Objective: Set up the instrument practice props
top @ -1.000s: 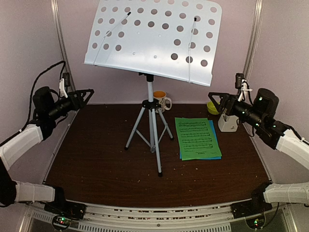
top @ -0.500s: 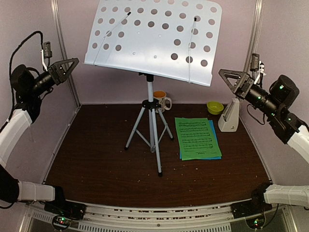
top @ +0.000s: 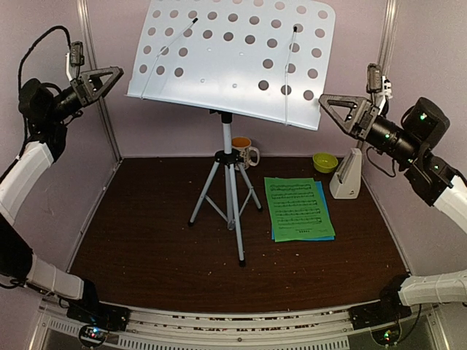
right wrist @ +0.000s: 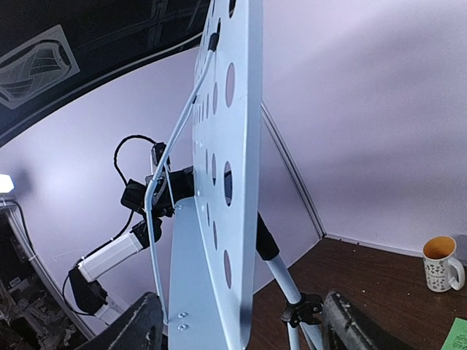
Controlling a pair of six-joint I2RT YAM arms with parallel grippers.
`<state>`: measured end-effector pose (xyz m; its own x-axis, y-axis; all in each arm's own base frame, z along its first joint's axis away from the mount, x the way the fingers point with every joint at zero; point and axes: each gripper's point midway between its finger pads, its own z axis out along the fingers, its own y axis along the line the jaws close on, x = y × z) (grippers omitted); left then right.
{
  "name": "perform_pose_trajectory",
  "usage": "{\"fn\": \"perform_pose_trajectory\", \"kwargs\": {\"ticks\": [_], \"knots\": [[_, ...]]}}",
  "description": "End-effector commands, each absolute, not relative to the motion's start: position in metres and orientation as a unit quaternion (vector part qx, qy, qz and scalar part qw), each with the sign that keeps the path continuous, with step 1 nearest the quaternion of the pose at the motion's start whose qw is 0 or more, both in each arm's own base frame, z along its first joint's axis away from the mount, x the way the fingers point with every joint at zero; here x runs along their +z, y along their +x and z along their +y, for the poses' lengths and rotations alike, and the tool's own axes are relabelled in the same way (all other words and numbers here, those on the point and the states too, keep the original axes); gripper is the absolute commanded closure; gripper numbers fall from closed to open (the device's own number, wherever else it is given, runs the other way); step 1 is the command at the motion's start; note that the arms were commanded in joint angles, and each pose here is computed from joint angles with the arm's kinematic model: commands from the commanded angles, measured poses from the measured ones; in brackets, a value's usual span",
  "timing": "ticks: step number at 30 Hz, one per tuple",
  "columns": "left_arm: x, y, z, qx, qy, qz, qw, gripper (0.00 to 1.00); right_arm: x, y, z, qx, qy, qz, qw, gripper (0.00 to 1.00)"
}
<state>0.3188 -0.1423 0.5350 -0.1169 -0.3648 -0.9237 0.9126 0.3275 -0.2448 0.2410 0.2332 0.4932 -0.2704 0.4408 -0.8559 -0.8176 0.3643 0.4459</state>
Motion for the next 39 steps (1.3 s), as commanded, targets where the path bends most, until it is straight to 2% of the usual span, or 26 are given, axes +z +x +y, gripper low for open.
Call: {"fn": "perform_pose_trajectory", "kwargs": {"ticks": [1,6,13,19,23,32,34,39], "knots": [[0.545,0.309,-0.155,-0.521,0.287,0.532,0.603,0.26,0.497,0.239,0.237,0.533,-0.173,0.585,0.586,0.29],[0.538,0.321,-0.158,-0.526,0.281,0.548,0.586,0.33,0.491,0.240,0.245,0.535,-0.178,0.592,0.577,0.42],[0.526,0.323,-0.175,-0.541,0.298,0.552,0.560,0.52,0.491,0.242,0.249,0.525,-0.185,0.598,0.577,0.61],[0.516,0.326,-0.184,-0.547,0.301,0.555,0.550,0.59,0.491,0.245,0.250,0.513,-0.191,0.603,0.580,0.72],[0.511,0.326,-0.185,-0.548,0.300,0.555,0.550,0.73,0.489,0.248,0.251,0.507,-0.193,0.607,0.580,0.80],[0.502,0.321,-0.186,-0.542,0.308,0.550,0.556,0.96,0.494,0.252,0.252,0.492,-0.202,0.610,0.587,0.99],[0.500,0.319,-0.185,-0.539,0.308,0.550,0.559,1.00,0.494,0.254,0.253,0.487,-0.206,0.612,0.588,1.00],[0.491,0.318,-0.184,-0.529,0.307,0.552,0.567,1.00,0.495,0.258,0.252,0.474,-0.208,0.615,0.594,1.00]]}}
